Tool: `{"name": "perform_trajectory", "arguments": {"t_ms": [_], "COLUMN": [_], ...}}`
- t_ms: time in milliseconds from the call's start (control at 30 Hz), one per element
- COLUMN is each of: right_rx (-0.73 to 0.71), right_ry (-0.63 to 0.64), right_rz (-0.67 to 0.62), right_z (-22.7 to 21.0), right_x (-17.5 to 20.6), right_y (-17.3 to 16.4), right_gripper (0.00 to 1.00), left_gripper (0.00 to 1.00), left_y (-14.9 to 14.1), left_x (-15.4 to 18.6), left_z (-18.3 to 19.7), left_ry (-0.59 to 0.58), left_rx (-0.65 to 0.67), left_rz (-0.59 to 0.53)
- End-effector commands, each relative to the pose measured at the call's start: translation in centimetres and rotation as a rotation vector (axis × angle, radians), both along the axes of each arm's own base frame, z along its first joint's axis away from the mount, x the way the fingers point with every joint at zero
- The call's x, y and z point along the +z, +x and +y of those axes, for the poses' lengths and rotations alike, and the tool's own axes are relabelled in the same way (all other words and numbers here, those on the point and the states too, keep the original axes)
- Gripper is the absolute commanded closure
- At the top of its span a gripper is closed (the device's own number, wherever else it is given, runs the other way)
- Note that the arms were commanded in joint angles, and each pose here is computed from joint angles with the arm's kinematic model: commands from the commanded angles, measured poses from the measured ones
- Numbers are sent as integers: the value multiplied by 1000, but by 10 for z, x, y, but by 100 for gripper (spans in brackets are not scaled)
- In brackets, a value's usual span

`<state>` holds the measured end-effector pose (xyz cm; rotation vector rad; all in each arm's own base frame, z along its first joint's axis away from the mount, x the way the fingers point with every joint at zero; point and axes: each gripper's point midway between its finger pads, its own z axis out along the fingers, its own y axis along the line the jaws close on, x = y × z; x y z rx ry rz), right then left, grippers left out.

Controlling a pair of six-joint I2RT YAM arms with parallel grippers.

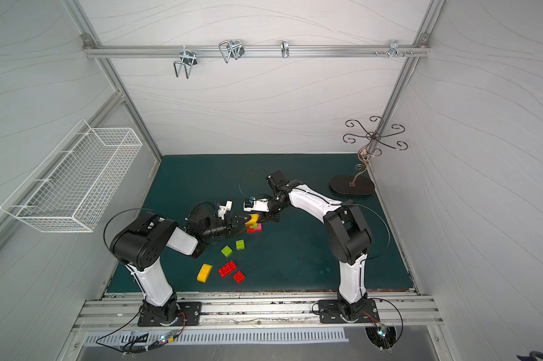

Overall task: Assemble the letter s with lego
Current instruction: Assemble the lego brick with the lego brick.

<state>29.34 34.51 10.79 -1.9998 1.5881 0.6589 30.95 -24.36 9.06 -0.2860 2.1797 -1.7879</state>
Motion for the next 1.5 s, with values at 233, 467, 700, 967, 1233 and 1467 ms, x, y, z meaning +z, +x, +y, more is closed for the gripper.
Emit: {"name": "perform_trajectory", "arguments": {"t_ms": [233, 467, 700, 967, 1233, 1467], "right_rx": [12, 20, 30, 32, 32, 31], "right_ry": [-37, -47, -63, -66, -66, -64], "right_rz": [17, 18, 15, 13, 9, 5], "right_z": [-1, -2, -2, -2, -1, -2], "right_x": [-8, -11, -14, -14, -13, -12], "right_y": [-1, -2, -3, -2, -2, -1], "right_gripper": [91, 91, 92, 92, 92, 92], "left_gripper": [30, 33, 36, 41, 46, 49], "left_y": [8, 8, 7, 8, 7, 6], "left_x": [16, 13, 6, 6, 3, 2], "left_z": [-3, -3, -3, -3, -3, -3], "left_ry": [-31, -29, -20, -17, -15, -14], "left_rx": [-21, -25, -26, -28, -31, -34], "left_rz": [-82, -77, -62, -62, -53, -50]}}
